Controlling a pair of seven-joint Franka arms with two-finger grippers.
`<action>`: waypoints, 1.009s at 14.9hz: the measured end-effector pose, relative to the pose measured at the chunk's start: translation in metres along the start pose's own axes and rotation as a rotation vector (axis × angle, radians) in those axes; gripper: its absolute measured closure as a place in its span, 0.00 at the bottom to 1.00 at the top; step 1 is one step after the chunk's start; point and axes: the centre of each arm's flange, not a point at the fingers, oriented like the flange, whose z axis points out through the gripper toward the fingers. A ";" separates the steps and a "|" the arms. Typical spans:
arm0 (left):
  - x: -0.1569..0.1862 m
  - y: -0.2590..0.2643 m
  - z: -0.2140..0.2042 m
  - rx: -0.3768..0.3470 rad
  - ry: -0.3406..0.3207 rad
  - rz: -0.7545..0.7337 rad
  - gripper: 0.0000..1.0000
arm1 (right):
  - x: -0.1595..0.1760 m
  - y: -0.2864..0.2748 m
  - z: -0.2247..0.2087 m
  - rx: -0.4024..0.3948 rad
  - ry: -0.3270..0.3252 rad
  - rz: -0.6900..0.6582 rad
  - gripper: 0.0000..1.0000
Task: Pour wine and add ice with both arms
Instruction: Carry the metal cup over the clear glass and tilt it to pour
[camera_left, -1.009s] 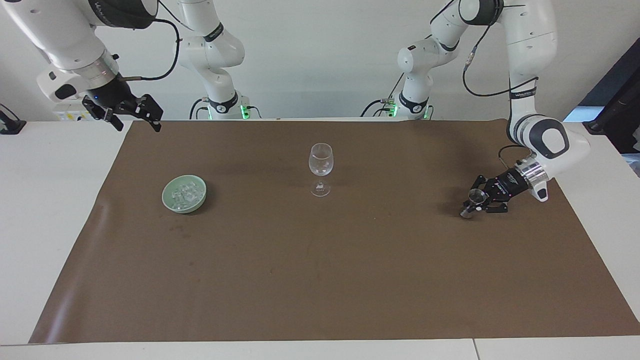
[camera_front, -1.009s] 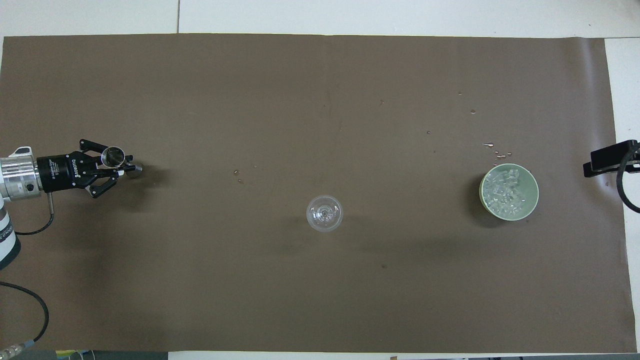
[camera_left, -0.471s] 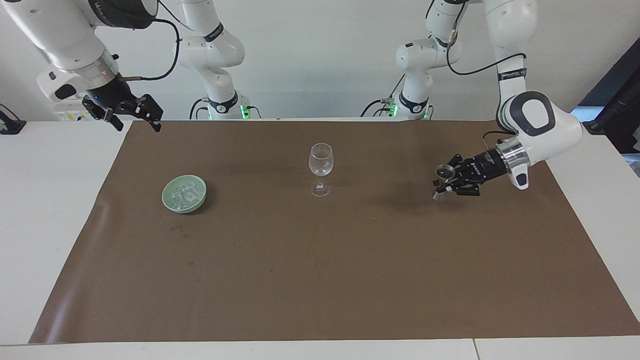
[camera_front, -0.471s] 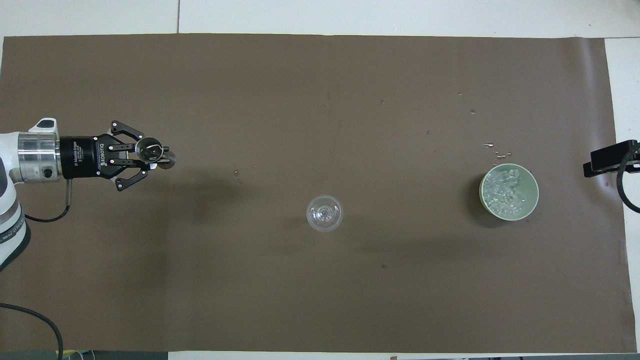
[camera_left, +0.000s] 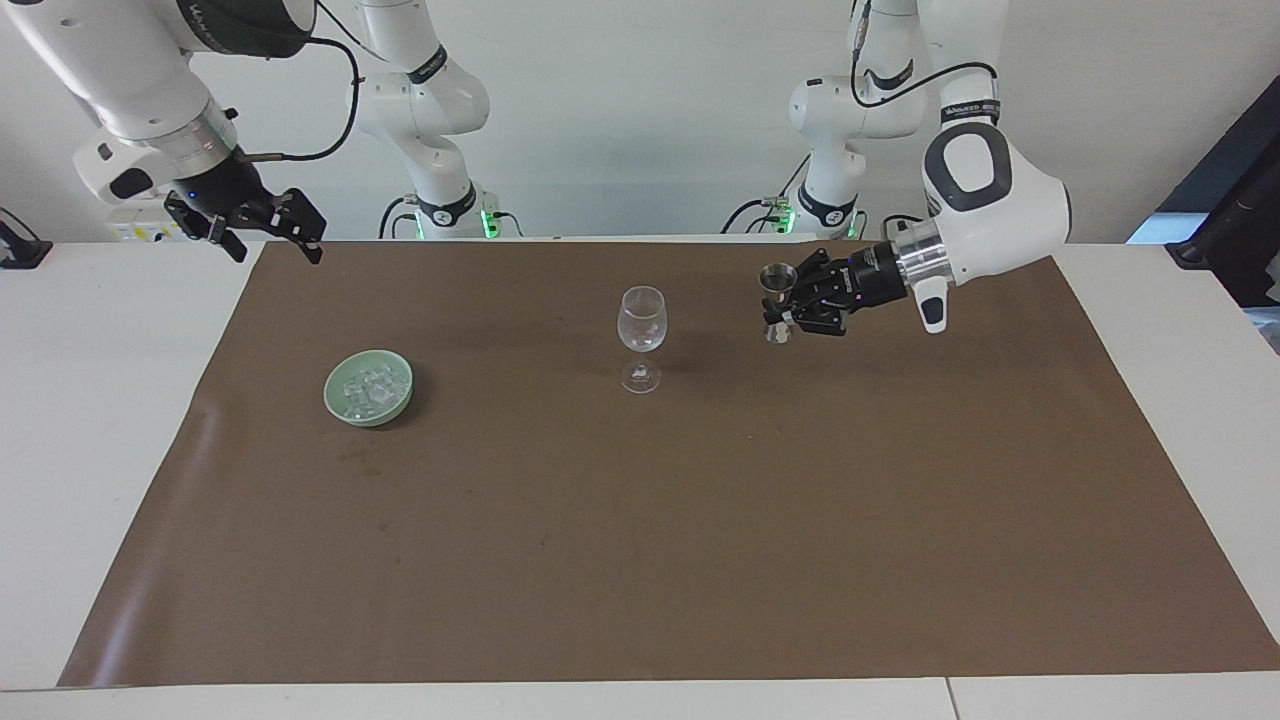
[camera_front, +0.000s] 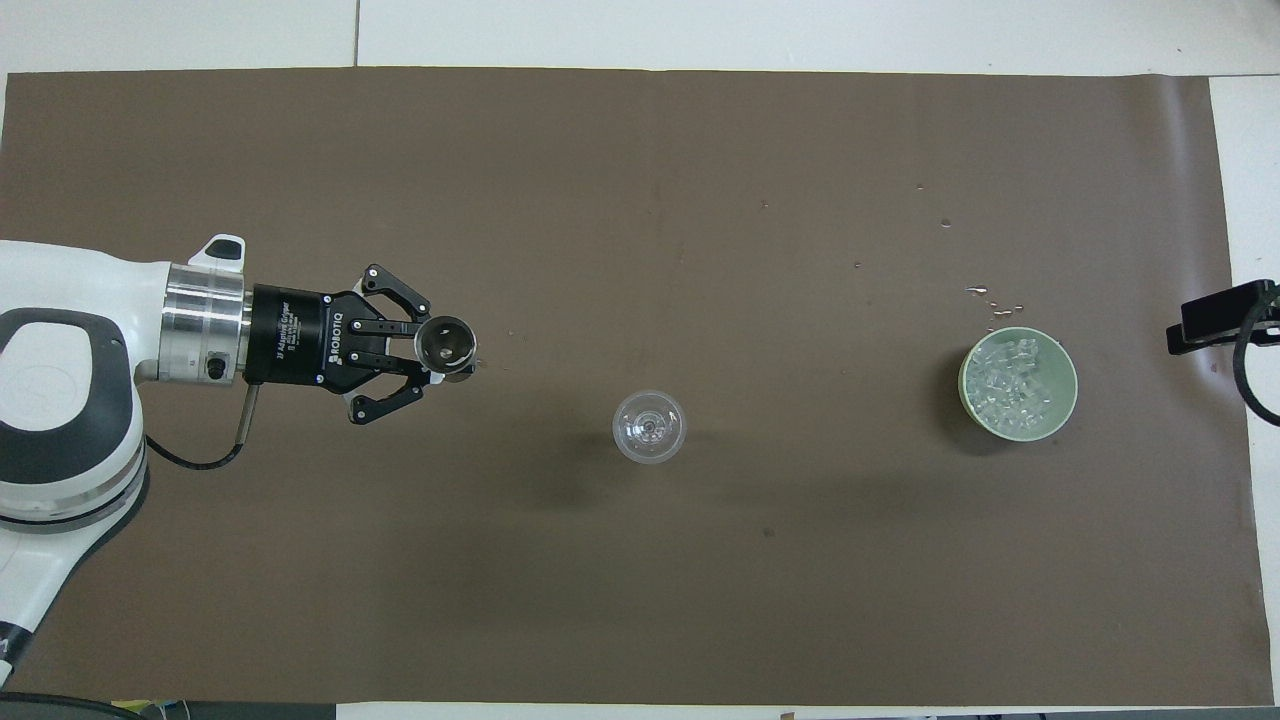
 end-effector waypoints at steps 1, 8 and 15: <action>-0.010 -0.004 0.010 0.009 0.022 -0.003 0.78 | 0.000 0.000 0.000 0.000 0.000 0.000 0.00; -0.050 -0.026 0.077 0.083 0.265 0.003 0.78 | 0.000 0.000 0.000 0.000 0.000 0.000 0.00; -0.086 -0.031 0.120 0.005 0.506 0.038 0.78 | 0.000 0.000 0.000 0.000 0.000 0.000 0.00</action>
